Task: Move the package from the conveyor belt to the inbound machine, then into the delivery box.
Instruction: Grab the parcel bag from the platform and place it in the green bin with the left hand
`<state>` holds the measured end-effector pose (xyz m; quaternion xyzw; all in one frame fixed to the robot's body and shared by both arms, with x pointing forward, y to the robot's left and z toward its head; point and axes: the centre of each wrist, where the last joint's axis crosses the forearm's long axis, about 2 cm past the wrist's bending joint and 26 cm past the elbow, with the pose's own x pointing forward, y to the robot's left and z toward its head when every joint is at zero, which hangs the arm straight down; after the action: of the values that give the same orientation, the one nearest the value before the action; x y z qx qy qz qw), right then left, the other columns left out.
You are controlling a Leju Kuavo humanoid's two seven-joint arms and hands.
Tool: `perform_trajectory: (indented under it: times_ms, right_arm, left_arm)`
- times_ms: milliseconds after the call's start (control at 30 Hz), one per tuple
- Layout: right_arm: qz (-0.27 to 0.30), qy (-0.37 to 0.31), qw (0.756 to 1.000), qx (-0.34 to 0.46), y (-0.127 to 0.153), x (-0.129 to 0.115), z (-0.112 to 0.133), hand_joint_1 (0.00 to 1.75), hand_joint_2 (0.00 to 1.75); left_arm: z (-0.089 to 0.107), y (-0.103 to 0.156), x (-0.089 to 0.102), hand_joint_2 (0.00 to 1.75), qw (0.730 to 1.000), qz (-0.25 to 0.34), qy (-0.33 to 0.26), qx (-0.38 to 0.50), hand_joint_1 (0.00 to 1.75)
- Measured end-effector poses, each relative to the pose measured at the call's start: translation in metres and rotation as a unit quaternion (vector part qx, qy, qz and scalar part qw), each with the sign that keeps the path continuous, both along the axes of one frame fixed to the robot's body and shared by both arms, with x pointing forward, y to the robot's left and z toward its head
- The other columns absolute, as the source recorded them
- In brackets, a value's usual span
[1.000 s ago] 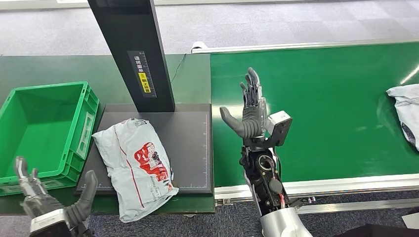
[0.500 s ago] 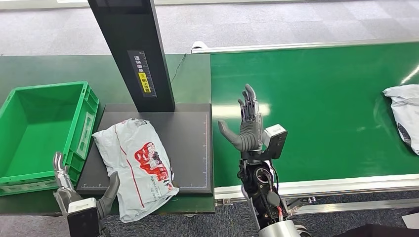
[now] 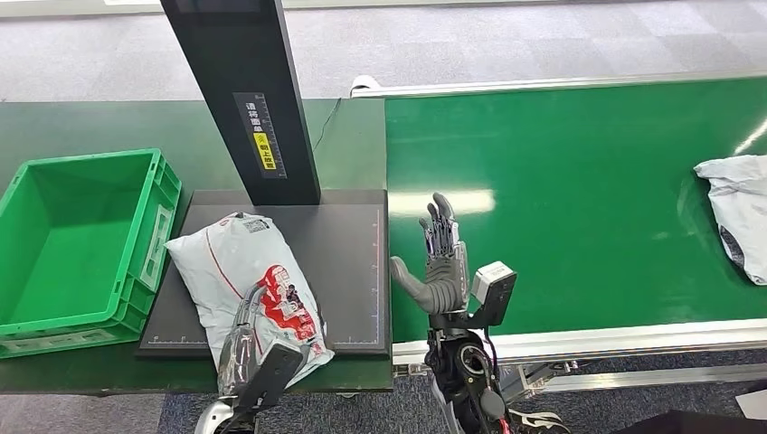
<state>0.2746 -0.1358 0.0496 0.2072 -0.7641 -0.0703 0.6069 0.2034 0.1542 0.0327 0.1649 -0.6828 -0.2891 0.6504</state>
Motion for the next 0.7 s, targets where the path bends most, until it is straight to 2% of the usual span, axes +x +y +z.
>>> perform_trajectory:
  times_ms: [467,700]
  right_arm:
    - [0.007,0.007,1.0,0.014,0.001,-0.004,-0.001,0.0,1.75]
    - [0.03,0.003,0.998,0.061,0.003,0.0,0.002,0.0,1.75]
  left_arm:
    - [-0.008,0.003,0.007,1.75,0.999,-0.022,0.023,0.03,0.0]
    - [-0.012,-0.007,0.012,1.75,0.99,-0.078,0.048,0.108,0.0]
